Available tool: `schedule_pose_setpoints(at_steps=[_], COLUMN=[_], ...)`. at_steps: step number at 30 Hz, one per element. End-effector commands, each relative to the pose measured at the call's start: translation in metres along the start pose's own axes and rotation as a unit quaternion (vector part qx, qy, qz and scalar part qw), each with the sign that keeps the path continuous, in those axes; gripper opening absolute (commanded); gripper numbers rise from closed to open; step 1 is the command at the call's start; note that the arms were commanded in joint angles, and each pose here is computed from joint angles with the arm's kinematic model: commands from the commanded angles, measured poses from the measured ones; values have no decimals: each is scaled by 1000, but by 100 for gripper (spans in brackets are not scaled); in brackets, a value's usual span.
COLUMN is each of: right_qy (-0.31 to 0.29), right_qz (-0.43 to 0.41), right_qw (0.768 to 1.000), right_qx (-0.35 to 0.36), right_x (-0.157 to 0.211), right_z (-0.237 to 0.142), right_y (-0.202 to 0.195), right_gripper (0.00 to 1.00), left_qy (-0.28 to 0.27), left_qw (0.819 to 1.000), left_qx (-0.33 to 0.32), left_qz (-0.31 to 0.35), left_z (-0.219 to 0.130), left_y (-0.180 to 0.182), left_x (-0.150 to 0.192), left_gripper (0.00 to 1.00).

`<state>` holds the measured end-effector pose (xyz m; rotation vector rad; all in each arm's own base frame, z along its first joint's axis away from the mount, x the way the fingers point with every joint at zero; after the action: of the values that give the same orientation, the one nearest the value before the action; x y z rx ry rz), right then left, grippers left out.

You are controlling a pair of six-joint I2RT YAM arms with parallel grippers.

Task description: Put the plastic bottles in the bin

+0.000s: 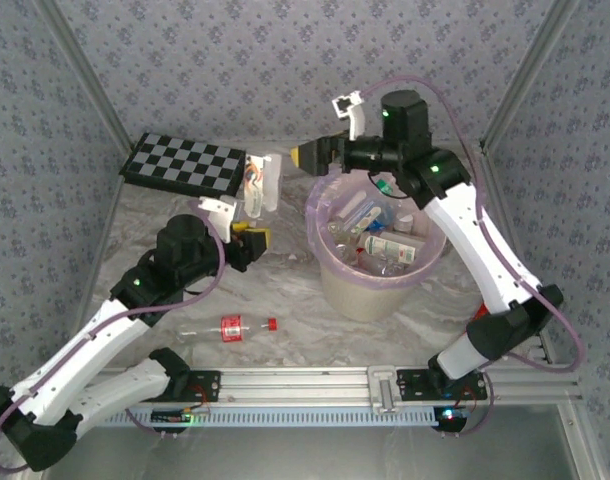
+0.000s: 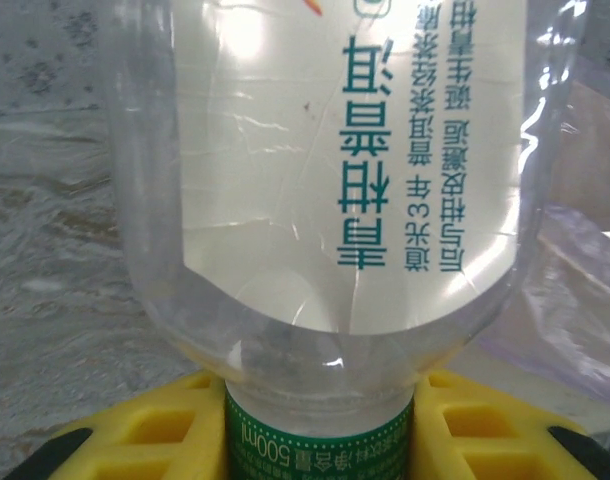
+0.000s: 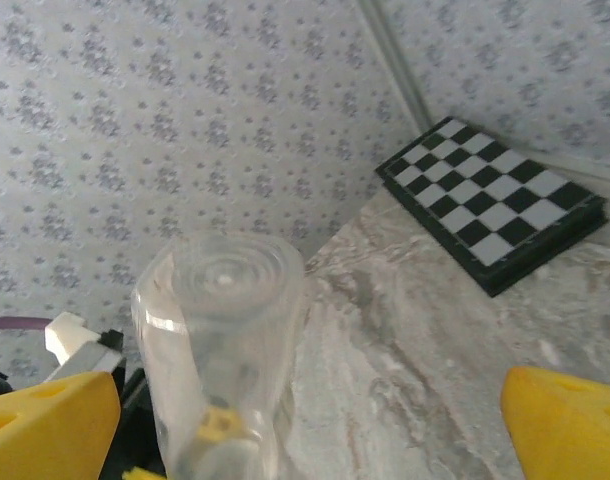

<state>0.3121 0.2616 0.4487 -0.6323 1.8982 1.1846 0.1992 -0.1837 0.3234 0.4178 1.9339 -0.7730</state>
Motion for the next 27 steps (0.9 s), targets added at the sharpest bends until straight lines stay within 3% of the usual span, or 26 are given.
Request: schedule_pose_setpoints(at_steps=[1,6,9,12,16,19,21,24,25,27], right_qy=[45,81,88,86,62,50,42,10,-8,-38], right_qz=[-2,-22,-9,-10,-21,-23,-39,-67,-75,-86], right_qw=[999,996,996,996,998,998,998,998,997,995], right_qx=[-31,-36,-4,17,16,0,-5,8,15,29], right_x=[6,22,26,26,16,4,-8,-26,-33,-45], right_z=[11,26,30,27,20,20,13,-6,-15,-35], right_y=[18,30,20,14,15,22,28,36,37,39], right_gripper=[100,100,99,89,66,56,52,51,49,47], left_qy=[-16,6,8,15,22,32,35,25,25,40], left_qw=[999,998,998,998,997,997,997,998,999,998], left_qx=[30,32,35,39,36,40,36,29,34,38], left_qz=[32,50,50,53,57,56,52,40,33,21], left_z=[-1,7,12,13,12,11,8,0,-3,-5], left_y=[-12,-16,-18,-22,-23,-28,-29,-29,-31,-32], left_x=[-13,-17,-21,-26,-29,-31,-34,-38,-38,-35], left_gripper=[0,0,0,0,6,26,47,88,96,99])
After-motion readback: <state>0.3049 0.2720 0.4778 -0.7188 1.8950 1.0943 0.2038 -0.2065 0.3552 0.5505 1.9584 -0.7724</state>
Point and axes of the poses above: each hand's point on the last joint's axis, 136 mm out from that joint toward the fingers, its own z axis out along the fingers, its own y axis along the line the jaws close on, x = y × z, the point moved 5 cm from there along -z, back along the fingers
